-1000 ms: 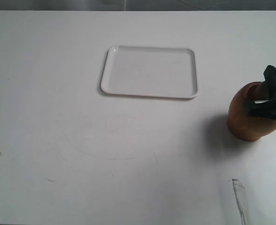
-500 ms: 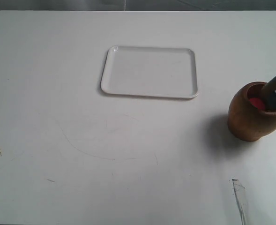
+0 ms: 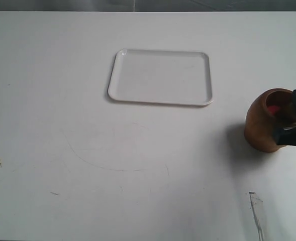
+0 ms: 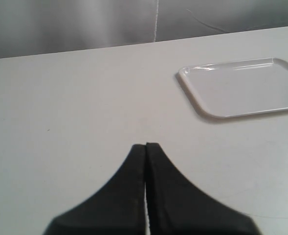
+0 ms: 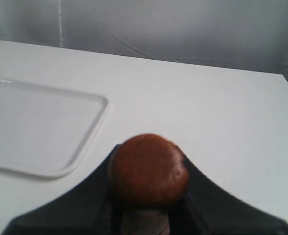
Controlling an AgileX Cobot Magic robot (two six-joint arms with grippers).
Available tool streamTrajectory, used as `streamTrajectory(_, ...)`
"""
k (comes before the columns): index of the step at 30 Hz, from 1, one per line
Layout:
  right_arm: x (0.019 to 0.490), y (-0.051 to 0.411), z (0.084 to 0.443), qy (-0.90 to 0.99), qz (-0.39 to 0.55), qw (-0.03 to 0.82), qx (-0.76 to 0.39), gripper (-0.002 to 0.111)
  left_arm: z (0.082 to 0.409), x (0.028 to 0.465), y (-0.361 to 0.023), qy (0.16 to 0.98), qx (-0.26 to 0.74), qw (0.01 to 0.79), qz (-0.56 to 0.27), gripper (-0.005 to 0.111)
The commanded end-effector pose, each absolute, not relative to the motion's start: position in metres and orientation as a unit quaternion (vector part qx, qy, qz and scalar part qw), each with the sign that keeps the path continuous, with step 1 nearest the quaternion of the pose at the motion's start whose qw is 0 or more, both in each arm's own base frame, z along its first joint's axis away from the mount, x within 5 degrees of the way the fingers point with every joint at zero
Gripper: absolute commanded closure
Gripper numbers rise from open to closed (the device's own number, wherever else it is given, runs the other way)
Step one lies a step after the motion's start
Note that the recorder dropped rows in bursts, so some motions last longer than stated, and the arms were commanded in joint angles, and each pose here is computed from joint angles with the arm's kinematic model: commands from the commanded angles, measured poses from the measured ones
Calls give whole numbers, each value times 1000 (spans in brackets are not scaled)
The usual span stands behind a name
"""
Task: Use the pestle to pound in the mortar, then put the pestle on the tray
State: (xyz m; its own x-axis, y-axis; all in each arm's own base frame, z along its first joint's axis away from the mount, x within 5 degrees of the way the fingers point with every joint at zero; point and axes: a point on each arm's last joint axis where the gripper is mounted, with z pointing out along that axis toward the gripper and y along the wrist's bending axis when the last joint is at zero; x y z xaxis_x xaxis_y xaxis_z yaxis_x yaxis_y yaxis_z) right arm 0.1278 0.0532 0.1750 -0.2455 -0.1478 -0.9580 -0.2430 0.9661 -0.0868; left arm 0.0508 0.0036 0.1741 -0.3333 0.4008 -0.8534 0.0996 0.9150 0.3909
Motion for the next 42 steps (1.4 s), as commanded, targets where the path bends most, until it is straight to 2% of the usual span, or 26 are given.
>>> streamTrajectory(1, 128, 50, 175, 786, 27, 606, -118, 108, 174, 51, 3, 805, 153, 559, 128, 107)
streamTrajectory(7, 131, 47, 200, 702, 32, 708, -73, 108, 174, 51, 3, 805, 153, 559, 128, 107)
streamTrajectory(12, 129, 55, 209, 664, 91, 738, -79, 108, 174, 51, 3, 805, 153, 559, 128, 107)
streamTrajectory(17, 130, 52, 205, 684, 92, 722, -54, 108, 174, 51, 3, 805, 153, 559, 128, 107)
streamTrajectory(26, 128, 56, 185, 756, 96, 642, -86, 108, 174, 51, 3, 805, 153, 559, 128, 107)
streamTrajectory(34, 131, 53, 164, 809, 31, 577, -109, 108, 174, 51, 3, 805, 153, 559, 128, 107)
streamTrajectory(38, 136, 53, 163, 797, 6, 593, -110, 108, 174, 51, 3, 805, 153, 559, 128, 107)
streamTrajectory(42, 139, 52, 178, 751, 20, 656, -79, 108, 174, 51, 3, 805, 153, 559, 128, 107)
